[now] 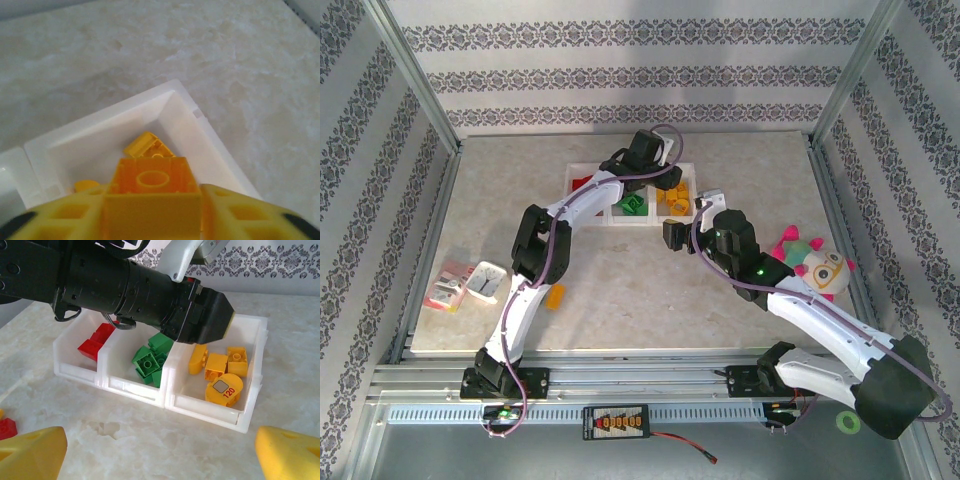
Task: Sort the legos into containers by color
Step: Place the lego in the container, then pick up the lego from the bottom-left of the table.
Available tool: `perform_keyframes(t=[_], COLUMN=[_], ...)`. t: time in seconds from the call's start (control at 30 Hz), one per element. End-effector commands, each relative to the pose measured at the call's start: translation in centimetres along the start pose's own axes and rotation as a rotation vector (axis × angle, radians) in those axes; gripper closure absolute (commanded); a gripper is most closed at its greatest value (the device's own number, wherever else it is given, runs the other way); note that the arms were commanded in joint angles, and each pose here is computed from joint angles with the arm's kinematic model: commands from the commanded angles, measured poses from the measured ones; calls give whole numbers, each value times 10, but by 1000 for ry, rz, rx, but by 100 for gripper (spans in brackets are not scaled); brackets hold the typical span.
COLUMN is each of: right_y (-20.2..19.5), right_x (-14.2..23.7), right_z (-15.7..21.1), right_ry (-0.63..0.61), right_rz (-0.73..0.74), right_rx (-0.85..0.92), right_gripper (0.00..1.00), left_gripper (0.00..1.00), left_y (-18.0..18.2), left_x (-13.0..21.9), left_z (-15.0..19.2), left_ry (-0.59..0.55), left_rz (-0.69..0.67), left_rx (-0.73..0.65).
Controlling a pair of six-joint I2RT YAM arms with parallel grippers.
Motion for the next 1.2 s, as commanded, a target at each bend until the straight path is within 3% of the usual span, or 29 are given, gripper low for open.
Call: perform_keyframes(t=[0.0, 0.17, 0.33, 0.53, 0.87, 1.17], right_y=[0, 11, 35, 82, 187, 254], right_x=[4, -1, -13, -32, -59, -89], right_z=[-3, -4, 0, 15, 62, 117], right_ry=[-18, -3, 41, 112, 268, 409], right_rz=[-12, -63, -126, -258, -558, -670], right_rx=[-17, 3, 78, 198, 450, 587], right_gripper=[4, 3, 3, 2, 2, 2], left_gripper=[34, 12, 1, 1, 1, 1], left_y=[-18, -22, -17, 9, 95, 156], left_x=[27, 70, 120, 178, 266, 319], left_z=[-28, -38, -30, 4, 86, 131], left_ry=[-54, -120, -179, -190, -147, -157], left_rz=[38, 25, -21, -126, -335, -457], left_rx=[9, -7, -14, 37, 302, 499])
Point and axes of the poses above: each hand's point on the last joint's axis, 136 mm out from that joint toward the fingers, its own x axis back along the fingers, its own y axis along the line the jaws close on, z = x × y, the point moved 3 cm from there along x, back along the fingers, and after that the axes turned 3 degrees about x, right-handed, at the moved point
